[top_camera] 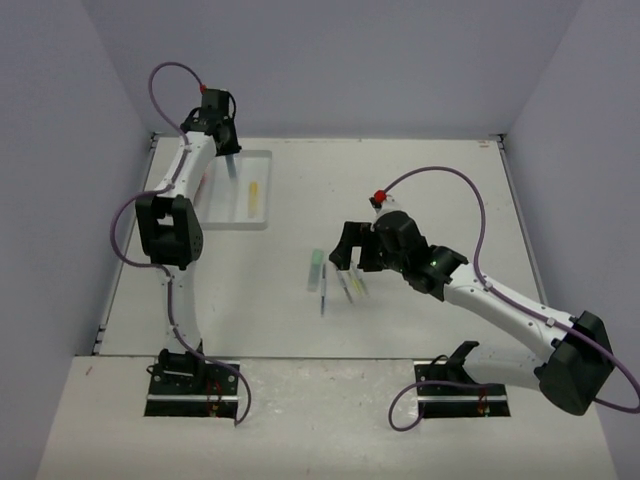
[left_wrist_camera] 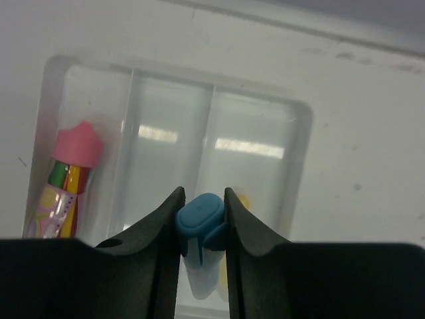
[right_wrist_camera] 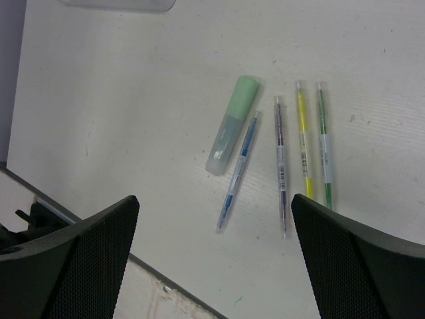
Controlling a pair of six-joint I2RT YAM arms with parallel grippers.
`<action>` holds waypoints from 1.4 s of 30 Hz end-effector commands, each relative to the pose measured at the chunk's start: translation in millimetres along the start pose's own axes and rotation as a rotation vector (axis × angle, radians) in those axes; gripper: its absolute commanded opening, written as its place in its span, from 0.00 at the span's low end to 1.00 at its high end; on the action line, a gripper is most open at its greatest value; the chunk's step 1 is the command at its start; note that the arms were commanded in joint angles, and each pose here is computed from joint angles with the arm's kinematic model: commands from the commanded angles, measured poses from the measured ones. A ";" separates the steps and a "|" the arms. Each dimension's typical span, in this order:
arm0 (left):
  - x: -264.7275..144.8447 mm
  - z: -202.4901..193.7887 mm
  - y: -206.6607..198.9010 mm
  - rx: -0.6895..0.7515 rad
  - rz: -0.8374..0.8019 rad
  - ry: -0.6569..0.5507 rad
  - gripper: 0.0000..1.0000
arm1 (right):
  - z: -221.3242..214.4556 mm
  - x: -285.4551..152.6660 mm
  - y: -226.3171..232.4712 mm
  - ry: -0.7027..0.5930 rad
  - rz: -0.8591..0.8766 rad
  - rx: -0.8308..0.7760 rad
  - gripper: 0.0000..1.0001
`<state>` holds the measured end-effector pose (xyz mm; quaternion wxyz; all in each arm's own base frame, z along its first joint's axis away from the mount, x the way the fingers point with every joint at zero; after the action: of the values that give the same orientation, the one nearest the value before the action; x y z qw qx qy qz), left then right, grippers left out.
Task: Sort the stationery into containers
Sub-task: Place the pen in the storage box, then pick up the pen from the center of the board.
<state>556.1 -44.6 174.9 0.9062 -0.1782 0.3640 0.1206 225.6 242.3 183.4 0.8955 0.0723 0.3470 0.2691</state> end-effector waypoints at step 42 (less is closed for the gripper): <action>-233.2 -107.7 5.0 0.054 -0.495 -0.052 1.00 | -50.4 140.6 16.2 0.344 -0.425 0.079 0.49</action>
<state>330.9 -103.1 278.1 0.9233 -0.2441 0.2803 -0.0970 265.4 320.8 64.9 0.8476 -0.0153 0.5222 0.0928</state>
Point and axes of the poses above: each gripper's point midway between its finger pads, its own x axis out along the fingers, its own y axis along the line the jaws close on, z = x × y, the point moved 3 cm from there along -x, back along the fingers, and after that the axes turned 14 degrees about -x, right-handed, at the moved point
